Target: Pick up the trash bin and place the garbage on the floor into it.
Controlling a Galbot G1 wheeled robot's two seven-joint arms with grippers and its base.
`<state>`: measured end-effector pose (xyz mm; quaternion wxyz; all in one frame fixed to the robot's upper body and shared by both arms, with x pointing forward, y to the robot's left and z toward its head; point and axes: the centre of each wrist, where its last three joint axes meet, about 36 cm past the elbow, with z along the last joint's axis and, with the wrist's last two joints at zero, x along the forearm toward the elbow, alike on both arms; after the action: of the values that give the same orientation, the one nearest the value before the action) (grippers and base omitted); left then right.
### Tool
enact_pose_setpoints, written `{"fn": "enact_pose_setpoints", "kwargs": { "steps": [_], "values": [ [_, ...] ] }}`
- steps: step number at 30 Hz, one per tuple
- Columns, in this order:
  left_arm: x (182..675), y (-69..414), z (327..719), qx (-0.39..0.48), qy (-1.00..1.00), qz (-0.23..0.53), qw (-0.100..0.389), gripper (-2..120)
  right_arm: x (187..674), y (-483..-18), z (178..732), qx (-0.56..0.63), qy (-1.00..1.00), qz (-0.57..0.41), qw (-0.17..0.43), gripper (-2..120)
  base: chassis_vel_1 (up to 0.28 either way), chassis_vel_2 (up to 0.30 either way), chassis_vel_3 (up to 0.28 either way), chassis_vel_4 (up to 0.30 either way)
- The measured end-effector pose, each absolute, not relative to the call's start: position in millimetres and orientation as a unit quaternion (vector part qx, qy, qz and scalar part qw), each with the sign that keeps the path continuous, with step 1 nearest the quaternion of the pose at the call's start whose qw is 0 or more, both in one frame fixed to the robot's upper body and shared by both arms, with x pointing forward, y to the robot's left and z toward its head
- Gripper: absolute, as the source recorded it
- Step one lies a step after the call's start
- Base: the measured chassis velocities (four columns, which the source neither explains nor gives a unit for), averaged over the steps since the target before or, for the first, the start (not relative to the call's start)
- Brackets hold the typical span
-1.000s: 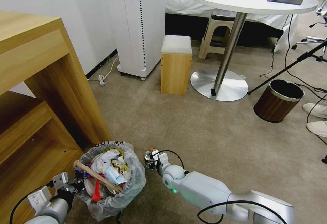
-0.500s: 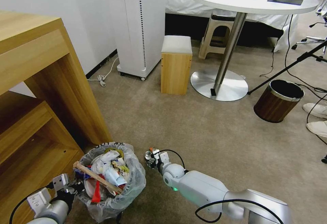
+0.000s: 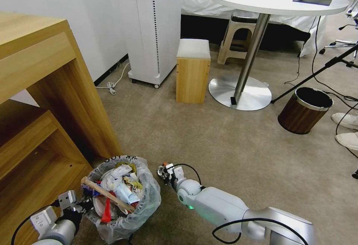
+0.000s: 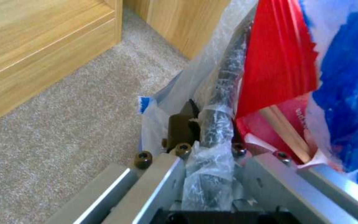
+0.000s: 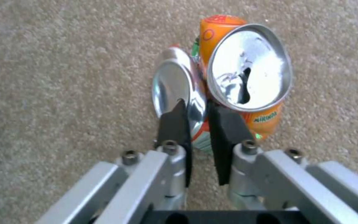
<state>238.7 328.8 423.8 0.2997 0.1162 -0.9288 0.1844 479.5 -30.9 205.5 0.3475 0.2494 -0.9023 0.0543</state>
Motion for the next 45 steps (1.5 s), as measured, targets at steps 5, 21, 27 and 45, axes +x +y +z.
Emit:
{"fn": "enact_pose_setpoints", "kwargs": {
  "steps": [5, 21, 27, 45],
  "values": [
    [236, 328, 422, 0.116, -0.928, 0.184, 0.302, 0, 477, -30, 202, 0.251, -0.902, 0.059, 0.346, 6, 0.0, 0.0, 0.0, 0.0],
    [243, 333, 415, 0.123, -0.927, 0.184, 0.302, 0, 469, -56, 240, 0.251, -0.912, 0.014, 0.325, 4, 0.0, 0.0, 0.0, 0.0],
    [245, 332, 414, 0.123, -0.927, 0.185, 0.302, 0, 476, -90, 277, 0.244, -0.93, -0.018, 0.275, 4, 0.0, 0.0, 0.0, 0.0],
    [246, 328, 425, 0.115, -0.931, 0.18, 0.297, 0, 421, -72, 469, 0.494, -0.864, -0.071, 0.063, 4, 0.0, 0.0, 0.0, 0.0]
  ]
}}
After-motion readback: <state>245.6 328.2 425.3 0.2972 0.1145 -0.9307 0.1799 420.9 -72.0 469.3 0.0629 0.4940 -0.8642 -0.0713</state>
